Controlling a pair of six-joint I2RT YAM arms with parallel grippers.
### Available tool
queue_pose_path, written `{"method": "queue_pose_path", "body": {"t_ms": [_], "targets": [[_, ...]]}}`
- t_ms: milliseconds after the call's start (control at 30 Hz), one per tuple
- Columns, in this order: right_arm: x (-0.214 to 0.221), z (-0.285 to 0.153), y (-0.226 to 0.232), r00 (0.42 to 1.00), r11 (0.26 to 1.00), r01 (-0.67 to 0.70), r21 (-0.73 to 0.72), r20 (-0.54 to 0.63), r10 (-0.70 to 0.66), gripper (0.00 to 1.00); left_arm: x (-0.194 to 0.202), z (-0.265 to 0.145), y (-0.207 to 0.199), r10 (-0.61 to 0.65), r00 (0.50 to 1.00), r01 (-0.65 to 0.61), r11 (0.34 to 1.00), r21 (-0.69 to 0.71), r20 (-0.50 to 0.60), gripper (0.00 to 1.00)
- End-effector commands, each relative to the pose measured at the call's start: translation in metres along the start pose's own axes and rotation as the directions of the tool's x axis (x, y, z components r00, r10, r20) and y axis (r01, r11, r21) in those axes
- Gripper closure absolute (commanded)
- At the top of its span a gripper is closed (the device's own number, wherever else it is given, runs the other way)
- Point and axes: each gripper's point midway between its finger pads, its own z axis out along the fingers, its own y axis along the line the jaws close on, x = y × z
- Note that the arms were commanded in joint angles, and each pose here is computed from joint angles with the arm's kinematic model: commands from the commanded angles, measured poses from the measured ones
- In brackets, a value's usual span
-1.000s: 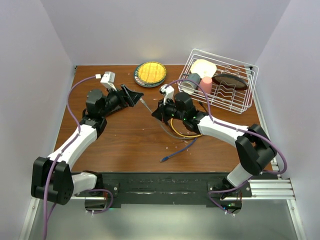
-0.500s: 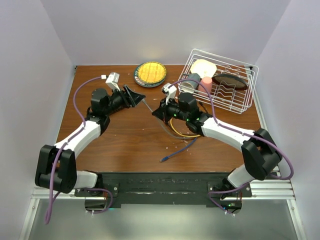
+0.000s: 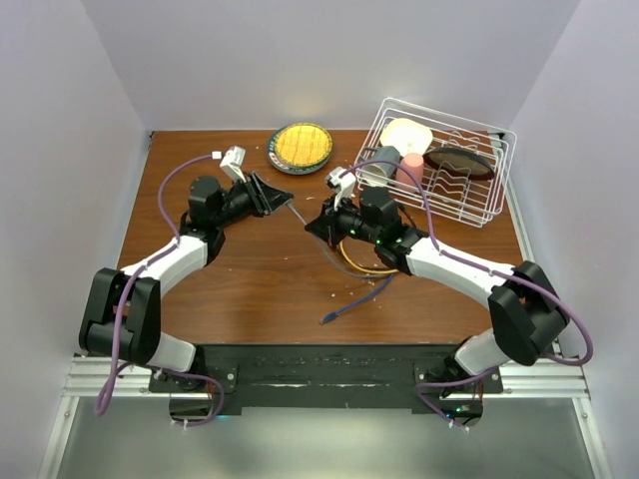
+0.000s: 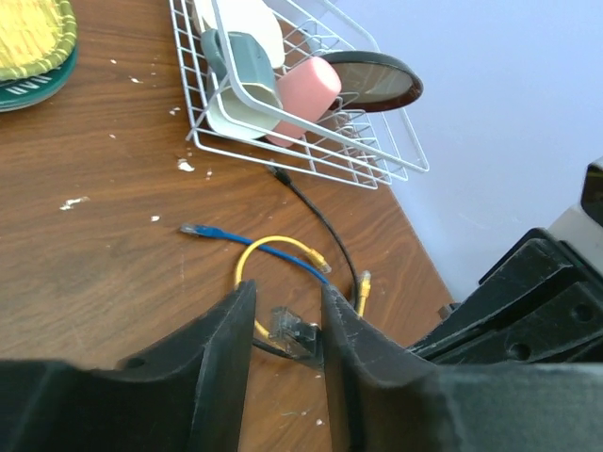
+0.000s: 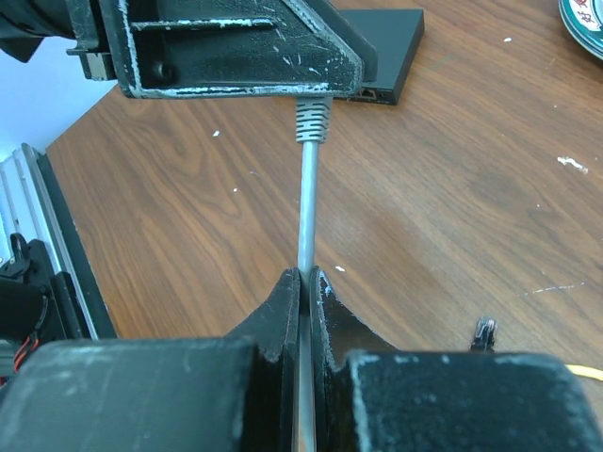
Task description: Insert the plug into the switch port
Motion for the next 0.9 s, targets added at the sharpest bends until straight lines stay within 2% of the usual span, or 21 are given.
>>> {"method": "queue_pose_path", "body": {"t_ms": [0,67,133,167,267,300,367,500,700,867], "targets": [[-0.028,-0.005,0.015,0.997,0.999,0.02,-0.048,0.078,-0.016,1.0,-0.013,0.0,-0.019,0.028,0.999,-0.03,0.996,0.081,0.03,0.84],[-0.025,-0.003,0.015,0.997,0.999,0.012,-0.05,0.071,-0.008,1.0,-0.013,0.001,-0.021,0.025,0.999,-0.027,0.996,0.088,0.029,1.0],[-0.023,-0.001,0.013,0.998,0.999,-0.002,-0.043,0.07,0.005,0.94,-0.015,-0.001,-0.023,0.022,0.999,-0.025,0.996,0.09,0.037,1.0],[-0.026,0.0,0.01,0.997,1.0,-0.008,-0.028,0.077,0.01,0.8,-0.015,-0.002,-0.023,0.019,0.999,-0.022,0.996,0.085,0.039,1.0],[-0.038,0.001,0.01,0.994,1.0,-0.014,-0.011,0.113,0.015,0.55,-0.019,-0.004,-0.019,-0.005,0.998,0.004,1.0,0.018,0.065,1.0],[-0.043,0.001,0.008,0.992,1.0,-0.017,0.003,0.125,0.016,0.45,-0.018,-0.005,-0.009,-0.026,0.997,0.029,0.999,-0.042,0.07,1.0],[-0.053,0.004,0.008,0.99,1.0,-0.009,0.017,0.139,0.007,0.39,-0.023,-0.007,-0.012,-0.022,0.996,0.028,0.997,-0.074,0.087,1.0],[-0.061,0.017,0.01,0.99,1.0,0.003,0.028,0.143,-0.007,0.37,-0.031,-0.013,-0.013,-0.024,0.993,0.038,0.992,-0.123,0.115,1.0],[-0.055,0.043,0.017,0.992,0.999,0.017,0.033,0.123,-0.02,0.39,-0.032,-0.013,-0.017,-0.034,0.993,0.047,0.992,-0.114,0.113,1.0],[-0.042,0.054,0.011,0.996,0.998,0.016,0.064,0.092,-0.022,0.53,-0.034,-0.014,-0.021,-0.035,0.992,0.047,0.994,-0.1,0.117,1.0]]}}
